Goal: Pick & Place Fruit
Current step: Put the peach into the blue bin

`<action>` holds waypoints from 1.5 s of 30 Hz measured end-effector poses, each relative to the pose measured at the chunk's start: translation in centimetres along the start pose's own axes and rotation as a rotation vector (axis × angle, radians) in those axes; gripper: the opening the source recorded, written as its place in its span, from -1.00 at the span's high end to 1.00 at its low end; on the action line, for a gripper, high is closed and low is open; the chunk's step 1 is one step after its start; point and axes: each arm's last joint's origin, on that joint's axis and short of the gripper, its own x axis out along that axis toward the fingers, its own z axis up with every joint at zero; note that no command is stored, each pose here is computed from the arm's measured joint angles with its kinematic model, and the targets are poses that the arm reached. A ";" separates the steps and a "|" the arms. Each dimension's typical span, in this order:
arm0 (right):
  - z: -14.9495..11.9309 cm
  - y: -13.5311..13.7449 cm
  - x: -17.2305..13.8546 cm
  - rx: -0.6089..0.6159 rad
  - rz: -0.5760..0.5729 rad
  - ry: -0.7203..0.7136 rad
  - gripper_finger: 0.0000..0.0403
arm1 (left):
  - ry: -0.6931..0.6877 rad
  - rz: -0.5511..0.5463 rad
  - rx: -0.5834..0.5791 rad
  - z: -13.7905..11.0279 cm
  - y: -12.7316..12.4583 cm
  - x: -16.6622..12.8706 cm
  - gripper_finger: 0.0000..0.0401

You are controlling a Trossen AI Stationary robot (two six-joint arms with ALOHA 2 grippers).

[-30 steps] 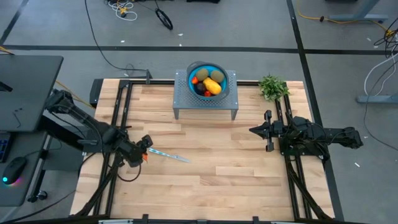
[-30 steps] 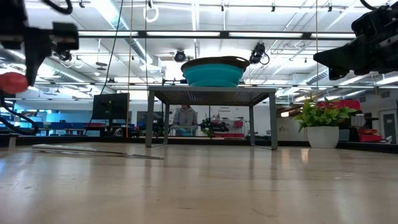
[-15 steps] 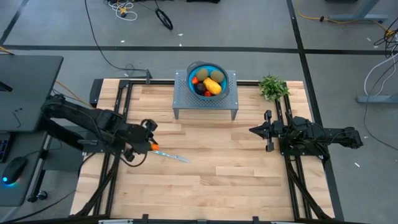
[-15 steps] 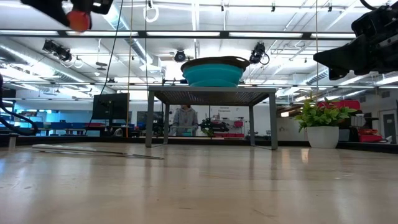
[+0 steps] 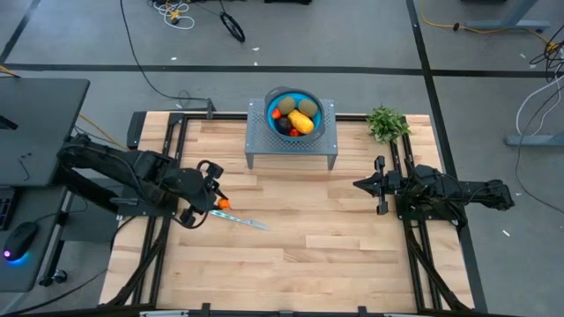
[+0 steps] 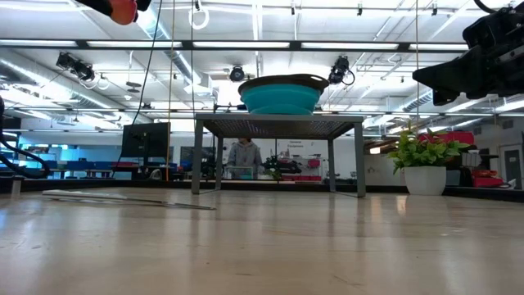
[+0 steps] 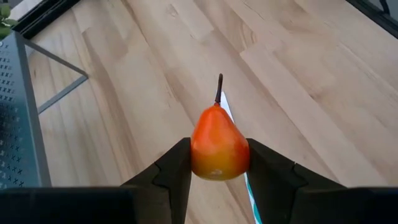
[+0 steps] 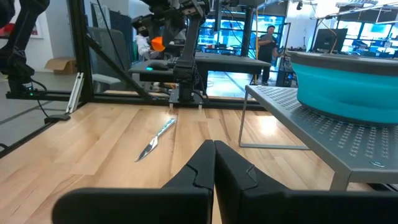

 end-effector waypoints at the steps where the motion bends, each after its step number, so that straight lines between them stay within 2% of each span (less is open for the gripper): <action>1: 0.0 0.0 0.0 0.000 0.000 0.000 0.97 | 0.000 0.000 0.003 0.0 0.0 0.0 0.28; 13: 0.0 0.0 0.0 0.000 0.000 0.000 0.97 | -0.010 0.026 -0.015 -0.2 0.5 -0.6 0.28; 25: 0.0 0.0 0.0 0.000 0.000 0.000 0.97 | -0.153 0.198 -0.105 2.4 4.6 -6.0 0.28; 34: 0.0 0.0 0.0 0.000 0.000 0.000 0.97 | -0.129 0.213 -0.128 2.0 5.0 -6.2 0.28; 45: 0.0 0.0 0.0 0.000 0.000 0.000 0.97 | -0.171 0.253 -0.149 2.3 5.6 -6.3 0.28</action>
